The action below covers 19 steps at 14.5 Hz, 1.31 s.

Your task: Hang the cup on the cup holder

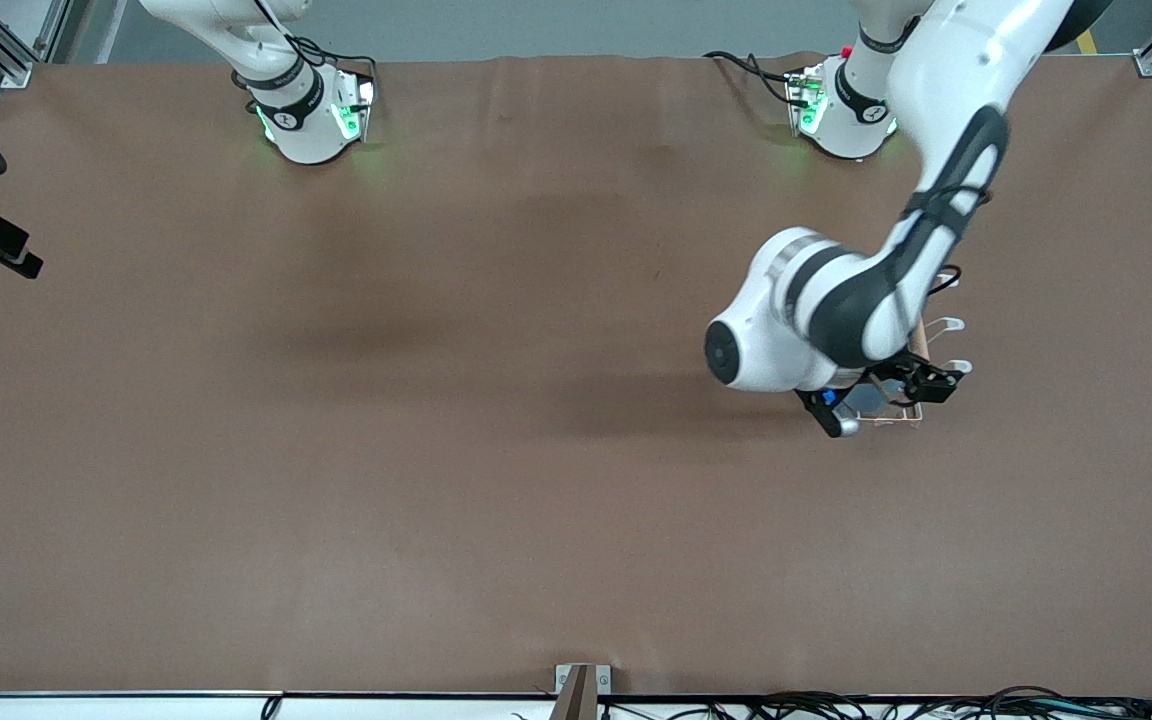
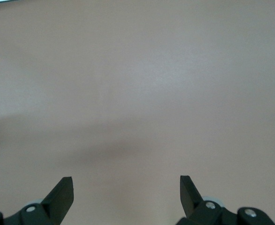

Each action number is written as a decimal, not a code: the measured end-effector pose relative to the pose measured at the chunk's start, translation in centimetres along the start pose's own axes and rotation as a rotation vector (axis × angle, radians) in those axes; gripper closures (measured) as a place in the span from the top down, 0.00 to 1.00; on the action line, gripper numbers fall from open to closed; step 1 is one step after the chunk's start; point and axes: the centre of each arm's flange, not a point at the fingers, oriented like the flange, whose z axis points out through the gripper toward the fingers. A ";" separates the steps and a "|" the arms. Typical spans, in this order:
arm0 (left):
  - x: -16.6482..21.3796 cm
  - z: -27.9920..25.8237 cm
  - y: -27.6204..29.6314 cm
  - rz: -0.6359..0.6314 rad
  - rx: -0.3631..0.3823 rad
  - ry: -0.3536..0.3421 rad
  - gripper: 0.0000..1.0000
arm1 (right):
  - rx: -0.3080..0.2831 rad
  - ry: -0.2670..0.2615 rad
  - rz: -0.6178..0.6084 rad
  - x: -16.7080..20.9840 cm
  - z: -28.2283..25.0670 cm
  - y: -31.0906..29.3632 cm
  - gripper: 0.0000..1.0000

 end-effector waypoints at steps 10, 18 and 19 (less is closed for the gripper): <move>-18.8 -2.6 -13.8 -0.565 -0.550 0.485 1.00 | 0.000 -0.001 -0.001 0.0 0.0 -0.1 1.00; -32.2 -1.6 -16.6 -0.776 -0.754 0.656 1.00 | 0.000 -0.001 -0.001 0.0 0.0 -0.1 1.00; -32.8 -1.7 -16.6 -0.782 -0.763 0.666 1.00 | 0.000 -0.001 -0.001 0.0 0.0 -0.1 1.00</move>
